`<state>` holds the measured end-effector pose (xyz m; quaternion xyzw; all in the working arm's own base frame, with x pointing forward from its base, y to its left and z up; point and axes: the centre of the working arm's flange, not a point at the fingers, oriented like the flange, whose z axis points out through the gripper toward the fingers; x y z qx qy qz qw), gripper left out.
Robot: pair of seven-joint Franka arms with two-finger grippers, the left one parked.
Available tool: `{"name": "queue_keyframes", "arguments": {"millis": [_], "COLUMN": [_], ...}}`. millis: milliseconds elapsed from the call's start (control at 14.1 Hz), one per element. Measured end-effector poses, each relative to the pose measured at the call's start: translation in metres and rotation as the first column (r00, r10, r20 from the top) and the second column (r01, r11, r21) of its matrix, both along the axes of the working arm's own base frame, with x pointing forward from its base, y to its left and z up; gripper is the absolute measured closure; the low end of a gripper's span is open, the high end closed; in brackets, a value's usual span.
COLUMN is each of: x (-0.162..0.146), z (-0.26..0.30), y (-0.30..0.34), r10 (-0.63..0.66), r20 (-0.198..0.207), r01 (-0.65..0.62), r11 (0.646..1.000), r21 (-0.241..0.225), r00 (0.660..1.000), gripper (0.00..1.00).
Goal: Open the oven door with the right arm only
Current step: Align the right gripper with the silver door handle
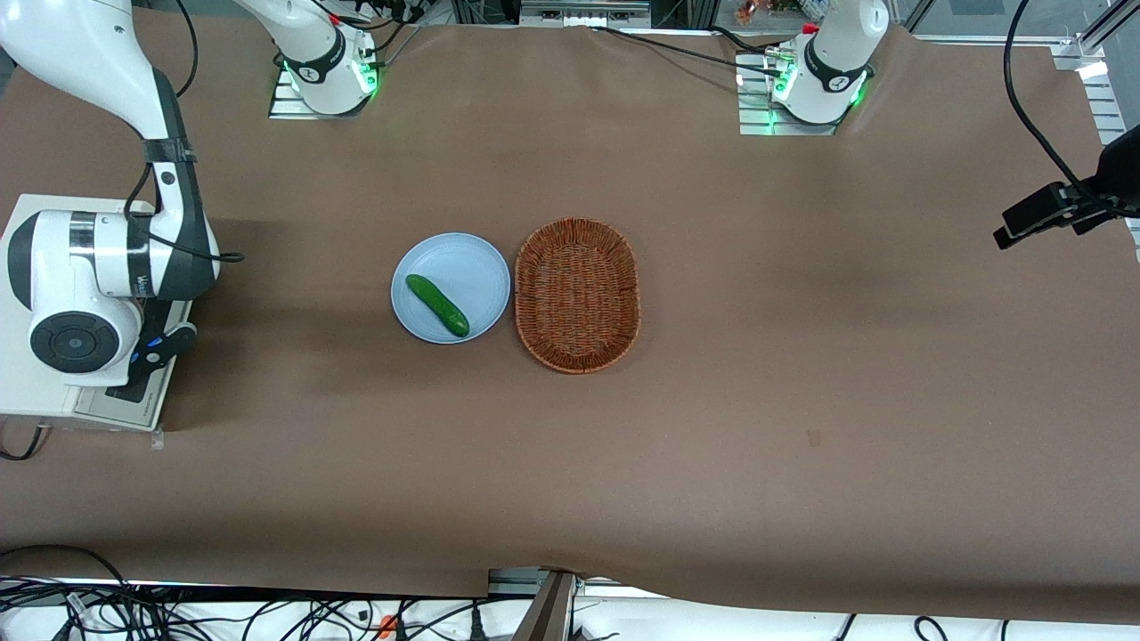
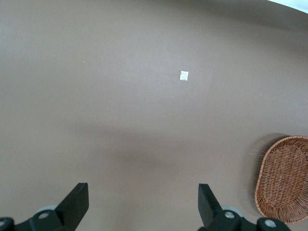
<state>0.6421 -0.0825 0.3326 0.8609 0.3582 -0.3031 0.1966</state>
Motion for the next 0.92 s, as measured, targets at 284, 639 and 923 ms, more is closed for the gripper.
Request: {"name": "queue_keyframes", "arguments": {"millis": [284,639,923], "x": [-0.0004,0.0003,0.0005], "z": [-0.0002,-0.0025,-0.0026], "y": [-0.0015,0.0001,0.0050], "r10": [0.005,0.009,-0.010], "r20": [0.003,0.013,0.028], "r01": [-0.005,-0.009,0.009], "r11": [1.000,1.000,1.000], "r21": [0.003,0.013,0.017], "r00": [1.000,1.000,1.000], "gripper": [0.99,0.99,0.99]}}
